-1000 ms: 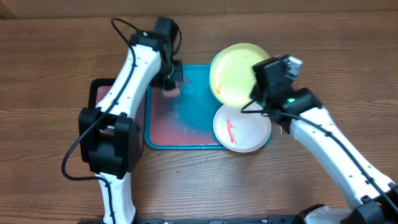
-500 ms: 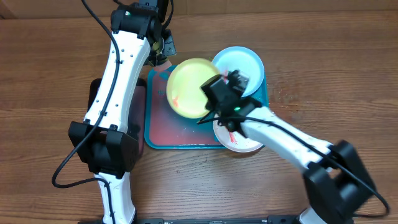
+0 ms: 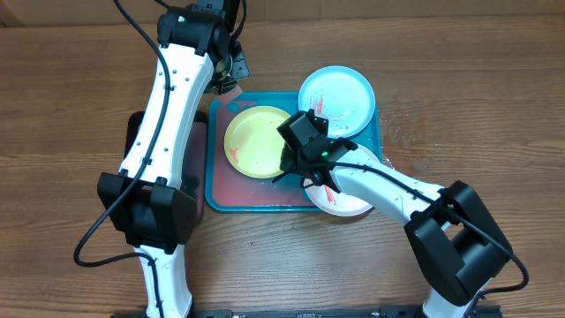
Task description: Clean dirty plates on tray and stack at the side
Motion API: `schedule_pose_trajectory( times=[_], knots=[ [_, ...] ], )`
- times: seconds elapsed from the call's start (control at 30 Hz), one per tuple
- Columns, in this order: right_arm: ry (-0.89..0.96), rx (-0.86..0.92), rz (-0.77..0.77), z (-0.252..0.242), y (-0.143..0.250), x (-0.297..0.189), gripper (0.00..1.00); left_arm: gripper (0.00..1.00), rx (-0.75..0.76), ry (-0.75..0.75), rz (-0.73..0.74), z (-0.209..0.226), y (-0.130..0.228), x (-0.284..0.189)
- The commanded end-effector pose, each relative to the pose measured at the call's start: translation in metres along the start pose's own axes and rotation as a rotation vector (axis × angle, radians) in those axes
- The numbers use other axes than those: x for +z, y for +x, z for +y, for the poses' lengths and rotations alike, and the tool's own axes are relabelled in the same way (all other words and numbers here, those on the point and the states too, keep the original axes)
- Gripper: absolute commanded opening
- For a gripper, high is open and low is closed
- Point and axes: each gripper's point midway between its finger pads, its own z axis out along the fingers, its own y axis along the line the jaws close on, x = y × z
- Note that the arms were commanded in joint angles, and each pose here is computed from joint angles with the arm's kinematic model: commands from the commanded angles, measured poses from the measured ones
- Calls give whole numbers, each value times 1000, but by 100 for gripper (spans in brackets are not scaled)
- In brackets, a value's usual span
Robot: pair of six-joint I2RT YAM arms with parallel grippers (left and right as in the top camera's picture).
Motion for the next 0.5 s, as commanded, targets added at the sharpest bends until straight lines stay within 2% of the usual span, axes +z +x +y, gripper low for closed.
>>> schedule_pose_trajectory(
  times=[0.0, 0.2, 0.47],
  knots=[
    [-69, -123, -34, 16, -29, -19, 32, 4, -11, -15, -14, 3, -1, -4],
    [-102, -223, -39, 7, -48, -9, 34, 4, 0, -27, 6, 5, 4, -2],
    [-96, -253, 0, -1, -41, 27, 30, 4, 9, -56, 53, 11, 16, 15]
  ],
)
